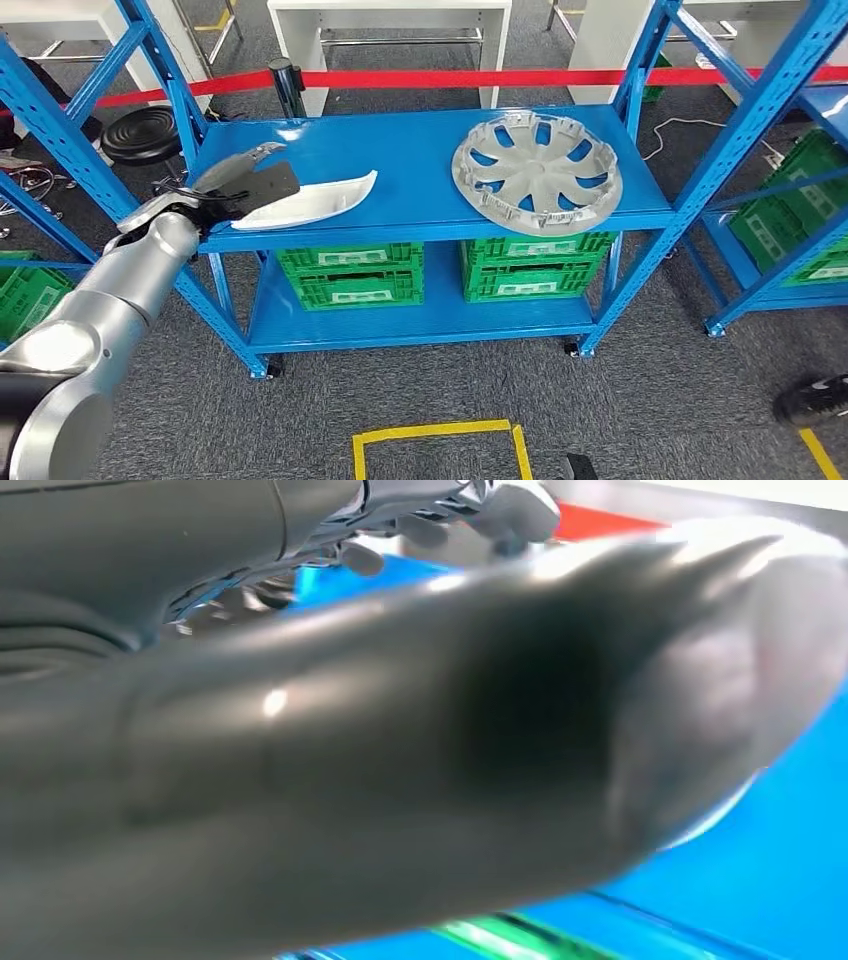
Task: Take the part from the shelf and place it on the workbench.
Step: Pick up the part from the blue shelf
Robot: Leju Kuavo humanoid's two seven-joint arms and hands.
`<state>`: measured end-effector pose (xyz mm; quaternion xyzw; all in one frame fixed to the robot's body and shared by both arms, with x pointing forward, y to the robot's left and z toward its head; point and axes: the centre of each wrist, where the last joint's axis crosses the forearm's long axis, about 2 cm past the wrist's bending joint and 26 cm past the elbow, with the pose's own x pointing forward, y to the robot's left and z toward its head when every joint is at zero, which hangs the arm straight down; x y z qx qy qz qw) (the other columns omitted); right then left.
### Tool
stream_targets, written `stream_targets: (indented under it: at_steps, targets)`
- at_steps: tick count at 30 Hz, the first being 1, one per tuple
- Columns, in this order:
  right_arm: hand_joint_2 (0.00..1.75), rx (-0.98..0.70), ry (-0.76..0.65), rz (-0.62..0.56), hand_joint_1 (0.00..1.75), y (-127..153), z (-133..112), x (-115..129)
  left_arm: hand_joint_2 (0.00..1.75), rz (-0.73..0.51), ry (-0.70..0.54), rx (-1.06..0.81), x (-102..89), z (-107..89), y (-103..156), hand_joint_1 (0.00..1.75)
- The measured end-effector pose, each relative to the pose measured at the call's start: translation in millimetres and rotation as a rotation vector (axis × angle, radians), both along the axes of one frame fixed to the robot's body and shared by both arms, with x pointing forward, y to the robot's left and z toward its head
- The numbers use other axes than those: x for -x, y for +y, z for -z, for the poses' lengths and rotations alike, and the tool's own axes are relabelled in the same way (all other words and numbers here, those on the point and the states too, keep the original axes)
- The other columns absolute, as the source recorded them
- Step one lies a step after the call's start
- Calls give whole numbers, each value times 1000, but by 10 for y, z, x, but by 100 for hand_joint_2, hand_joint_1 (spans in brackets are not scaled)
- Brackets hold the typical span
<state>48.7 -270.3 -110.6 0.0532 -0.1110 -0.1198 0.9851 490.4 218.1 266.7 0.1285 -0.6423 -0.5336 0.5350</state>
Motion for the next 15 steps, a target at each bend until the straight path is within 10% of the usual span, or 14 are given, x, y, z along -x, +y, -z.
stream_targets:
  at_steps: [15]
  targets:
    - [0,5,15,25,0,2,4,34,0,20,27,-49,187,242,-490,0]
